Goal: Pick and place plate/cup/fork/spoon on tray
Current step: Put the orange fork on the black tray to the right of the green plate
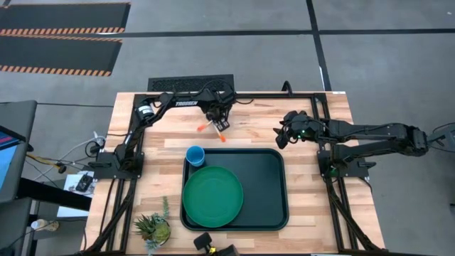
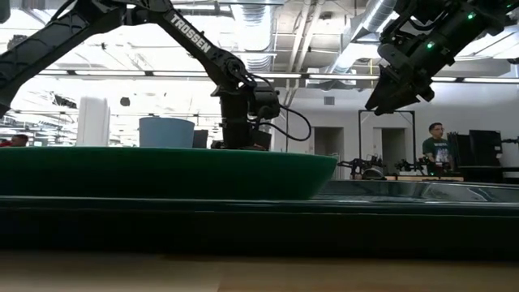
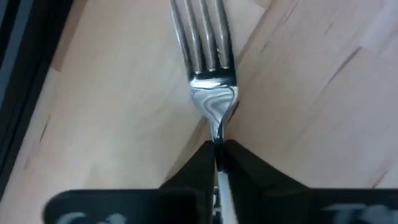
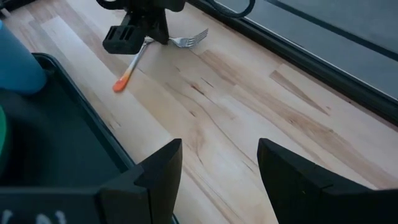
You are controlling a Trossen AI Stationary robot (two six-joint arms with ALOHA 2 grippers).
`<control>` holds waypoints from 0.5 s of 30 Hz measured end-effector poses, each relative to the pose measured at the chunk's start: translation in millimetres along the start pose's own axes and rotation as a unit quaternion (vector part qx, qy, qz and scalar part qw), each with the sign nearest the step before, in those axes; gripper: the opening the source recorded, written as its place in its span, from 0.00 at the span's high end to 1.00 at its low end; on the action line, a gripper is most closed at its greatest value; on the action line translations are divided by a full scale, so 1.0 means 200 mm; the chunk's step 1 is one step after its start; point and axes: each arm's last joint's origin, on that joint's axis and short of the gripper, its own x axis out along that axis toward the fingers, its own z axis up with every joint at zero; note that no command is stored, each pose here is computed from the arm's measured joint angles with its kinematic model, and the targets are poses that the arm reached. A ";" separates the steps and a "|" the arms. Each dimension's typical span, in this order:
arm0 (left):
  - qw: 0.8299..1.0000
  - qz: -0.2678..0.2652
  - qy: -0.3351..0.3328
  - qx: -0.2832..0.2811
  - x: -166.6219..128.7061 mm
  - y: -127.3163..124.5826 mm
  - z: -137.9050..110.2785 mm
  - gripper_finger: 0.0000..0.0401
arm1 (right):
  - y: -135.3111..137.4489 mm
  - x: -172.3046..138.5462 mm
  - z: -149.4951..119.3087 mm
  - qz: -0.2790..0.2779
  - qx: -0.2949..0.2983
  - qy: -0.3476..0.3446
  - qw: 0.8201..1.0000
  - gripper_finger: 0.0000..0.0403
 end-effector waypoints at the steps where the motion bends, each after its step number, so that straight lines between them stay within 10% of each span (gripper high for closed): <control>1: 1.000 -0.002 0.000 -0.002 0.00 0.00 0.00 0.97 | 0.00 0.00 0.00 0.000 0.000 0.000 1.000 0.42; 15: 0.999 -0.004 -0.004 -0.051 -0.26 -0.03 0.12 1.00 | 0.00 0.00 0.00 -0.002 0.012 0.005 1.000 0.42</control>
